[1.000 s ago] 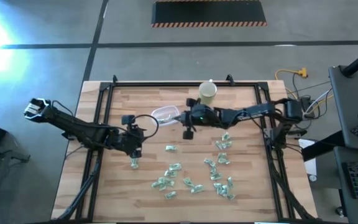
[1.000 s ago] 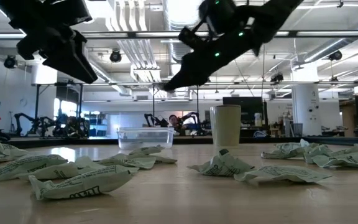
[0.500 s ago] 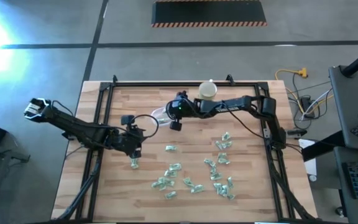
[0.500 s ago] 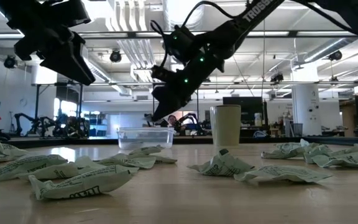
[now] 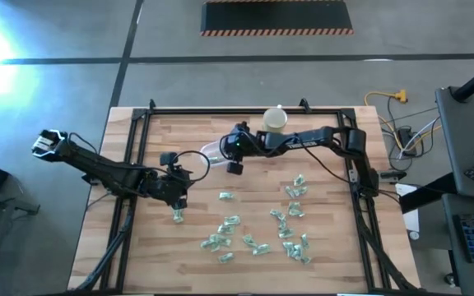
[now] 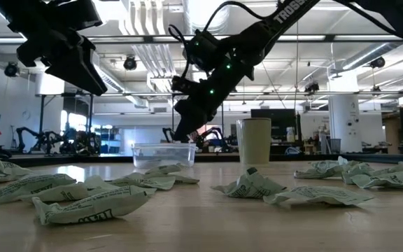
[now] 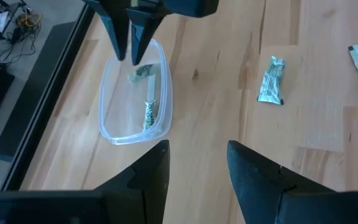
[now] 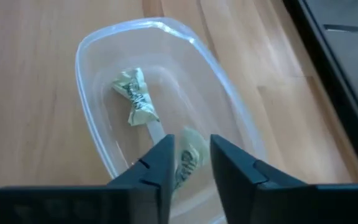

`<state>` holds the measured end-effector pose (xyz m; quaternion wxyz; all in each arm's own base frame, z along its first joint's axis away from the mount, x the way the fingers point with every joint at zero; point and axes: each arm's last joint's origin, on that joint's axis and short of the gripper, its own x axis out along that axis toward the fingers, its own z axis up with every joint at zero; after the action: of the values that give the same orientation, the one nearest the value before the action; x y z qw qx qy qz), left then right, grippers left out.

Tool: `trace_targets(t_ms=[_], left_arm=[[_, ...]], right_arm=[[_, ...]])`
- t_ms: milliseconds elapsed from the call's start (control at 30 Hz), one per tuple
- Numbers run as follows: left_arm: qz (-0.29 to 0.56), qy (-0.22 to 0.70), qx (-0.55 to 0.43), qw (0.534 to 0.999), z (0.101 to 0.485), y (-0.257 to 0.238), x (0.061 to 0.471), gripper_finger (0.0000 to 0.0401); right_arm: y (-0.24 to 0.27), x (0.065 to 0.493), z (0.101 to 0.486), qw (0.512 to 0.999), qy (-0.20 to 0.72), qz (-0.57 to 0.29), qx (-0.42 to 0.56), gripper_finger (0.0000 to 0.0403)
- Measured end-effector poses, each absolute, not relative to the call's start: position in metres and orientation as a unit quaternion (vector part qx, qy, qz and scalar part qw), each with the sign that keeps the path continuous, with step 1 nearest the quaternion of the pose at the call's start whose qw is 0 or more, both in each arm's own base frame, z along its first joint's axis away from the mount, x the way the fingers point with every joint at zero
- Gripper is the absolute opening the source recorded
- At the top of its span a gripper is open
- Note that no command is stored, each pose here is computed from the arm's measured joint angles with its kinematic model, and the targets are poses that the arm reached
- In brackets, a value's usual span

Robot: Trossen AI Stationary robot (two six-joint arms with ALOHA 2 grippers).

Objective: Pick and place Stevia / Truvia into bins
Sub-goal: Put the stevia packet into the transparent container

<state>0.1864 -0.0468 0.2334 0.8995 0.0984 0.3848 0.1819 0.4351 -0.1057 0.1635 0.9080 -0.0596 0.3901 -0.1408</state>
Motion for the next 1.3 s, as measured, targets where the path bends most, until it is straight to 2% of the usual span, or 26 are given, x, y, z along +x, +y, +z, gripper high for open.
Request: trace_targets(t_ms=[133,267,500,700,1033,1300], left_arm=[[0.182,0.385,0.098,0.9,0.233,-0.047,0.186,0.0144],[0.159,0.395,0.072,0.902,0.232,-0.048,0.186,0.0144],[0.066,0.438,0.013,0.897,0.225,-0.056,0.183,0.0144],[0.042,0.475,-0.017,0.879,0.221,-0.064,0.175,0.0143],[0.038,0.538,-0.036,0.841,0.196,-0.092,0.164,0.0143],[0.041,0.56,-0.035,0.826,0.179,-0.113,0.167,0.0144]], right_arm=[[-0.105,0.431,0.175,0.907,0.392,-0.139,-0.067,0.0136],[-0.09,0.419,0.198,0.901,0.413,-0.103,-0.081,0.0156],[-0.035,0.383,0.246,0.891,0.443,-0.006,-0.097,0.0155],[0.013,0.346,0.27,0.9,0.414,0.048,-0.124,0.0145],[0.06,0.283,0.26,0.912,0.379,0.103,-0.12,0.0129],[0.061,0.245,0.242,0.932,0.339,0.081,-0.101,0.0117]])
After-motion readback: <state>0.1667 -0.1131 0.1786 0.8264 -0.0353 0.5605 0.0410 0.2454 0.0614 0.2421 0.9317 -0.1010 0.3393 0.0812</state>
